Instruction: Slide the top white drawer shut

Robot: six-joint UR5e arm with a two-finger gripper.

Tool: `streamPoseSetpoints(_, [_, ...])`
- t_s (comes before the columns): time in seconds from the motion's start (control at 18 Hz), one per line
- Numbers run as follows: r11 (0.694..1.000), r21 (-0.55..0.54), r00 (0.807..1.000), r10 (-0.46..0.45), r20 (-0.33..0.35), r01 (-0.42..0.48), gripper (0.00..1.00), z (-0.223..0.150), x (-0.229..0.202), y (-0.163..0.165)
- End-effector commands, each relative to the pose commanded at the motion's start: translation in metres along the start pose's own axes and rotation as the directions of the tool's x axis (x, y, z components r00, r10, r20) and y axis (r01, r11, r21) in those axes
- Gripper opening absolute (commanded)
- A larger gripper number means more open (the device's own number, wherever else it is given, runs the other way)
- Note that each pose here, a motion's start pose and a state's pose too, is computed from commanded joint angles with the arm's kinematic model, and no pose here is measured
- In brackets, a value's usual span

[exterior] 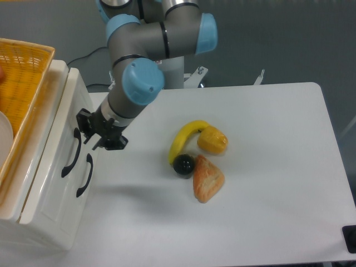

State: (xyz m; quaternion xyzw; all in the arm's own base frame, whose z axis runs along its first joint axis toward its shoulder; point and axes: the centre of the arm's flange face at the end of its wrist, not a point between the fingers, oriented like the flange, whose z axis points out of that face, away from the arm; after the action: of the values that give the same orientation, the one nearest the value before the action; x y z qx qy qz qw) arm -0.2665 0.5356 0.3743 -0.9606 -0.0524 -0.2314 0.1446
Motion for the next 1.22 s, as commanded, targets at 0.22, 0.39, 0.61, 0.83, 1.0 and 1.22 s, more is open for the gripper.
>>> streamPoseSetpoints(0.22, [0.995,0.077,0.997,-0.064,0.048,0.061,0.54,-0.052,-0.055,0.017])
streamPoseSetpoints(0.39, [0.99,0.125,0.991,-0.075,0.11,0.061,0.86,-0.097,-0.104,0.042])
streamPoseSetpoints(0.61, [0.994,0.067,0.957,-0.098,0.275,0.082,1.0,-0.135,-0.154,0.078])
streamPoseSetpoints(0.83, [0.997,0.067,0.931,-0.05,0.361,0.027,1.0,-0.159,-0.214,0.117])
streamPoseSetpoints(1.0, [0.994,-0.041,0.914,0.106,0.392,-0.098,1.0,-0.174,-0.249,0.157])
streamPoseSetpoints(1.22, [0.973,-0.184,0.895,0.205,0.397,-0.141,1.0,-0.175,-0.282,0.187])
